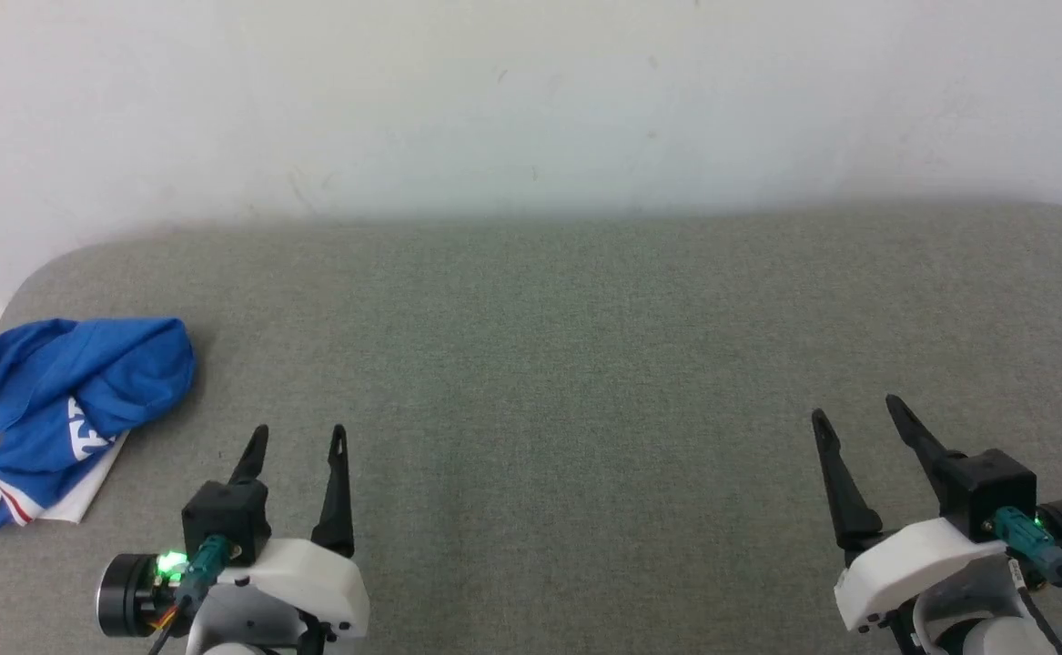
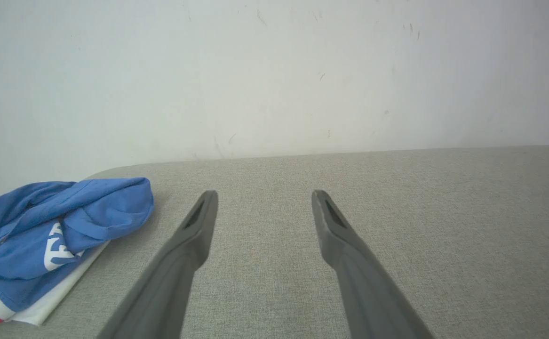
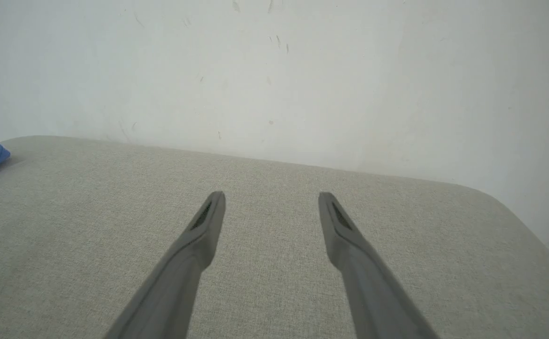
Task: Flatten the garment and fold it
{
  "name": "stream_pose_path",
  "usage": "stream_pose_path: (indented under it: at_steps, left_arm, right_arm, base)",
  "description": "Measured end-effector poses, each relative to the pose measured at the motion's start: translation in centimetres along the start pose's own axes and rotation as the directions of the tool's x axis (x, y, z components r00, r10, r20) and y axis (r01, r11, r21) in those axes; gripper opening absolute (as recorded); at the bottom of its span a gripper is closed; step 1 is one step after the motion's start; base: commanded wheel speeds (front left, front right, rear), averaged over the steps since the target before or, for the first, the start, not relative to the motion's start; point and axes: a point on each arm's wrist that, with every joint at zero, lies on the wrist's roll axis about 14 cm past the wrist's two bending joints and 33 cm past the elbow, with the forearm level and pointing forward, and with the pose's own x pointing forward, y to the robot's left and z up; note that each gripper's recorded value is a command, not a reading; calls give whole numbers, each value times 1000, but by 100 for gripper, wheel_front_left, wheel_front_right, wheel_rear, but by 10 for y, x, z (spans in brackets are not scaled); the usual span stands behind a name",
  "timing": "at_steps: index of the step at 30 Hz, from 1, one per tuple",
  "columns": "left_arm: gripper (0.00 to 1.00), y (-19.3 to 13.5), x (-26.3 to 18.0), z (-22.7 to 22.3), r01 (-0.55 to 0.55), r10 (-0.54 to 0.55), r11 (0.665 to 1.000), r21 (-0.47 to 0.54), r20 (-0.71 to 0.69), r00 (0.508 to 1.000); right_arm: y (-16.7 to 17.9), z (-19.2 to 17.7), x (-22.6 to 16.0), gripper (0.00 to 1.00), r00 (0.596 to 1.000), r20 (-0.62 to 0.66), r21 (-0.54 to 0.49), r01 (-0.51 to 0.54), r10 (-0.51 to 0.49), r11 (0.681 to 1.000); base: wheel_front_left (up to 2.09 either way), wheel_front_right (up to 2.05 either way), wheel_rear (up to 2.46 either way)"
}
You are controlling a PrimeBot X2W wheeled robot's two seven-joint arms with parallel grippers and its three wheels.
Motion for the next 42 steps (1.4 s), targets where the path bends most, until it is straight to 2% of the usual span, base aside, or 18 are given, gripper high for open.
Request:
stream_pose_path:
  at_steps: [12,42]
  left_arm:
    - [100,11,-7,1,-35,35,999,-17,16,999]
    - [100,62,-49,-1,-208,210,977,-53,48,976]
  right_arm:
    - [12,5,6,100,999,30,11,-39,38,999]
    - [66,17,29,100,975,99,34,-202,198,979]
  base:
    - [0,0,0]
    - [0,0,0]
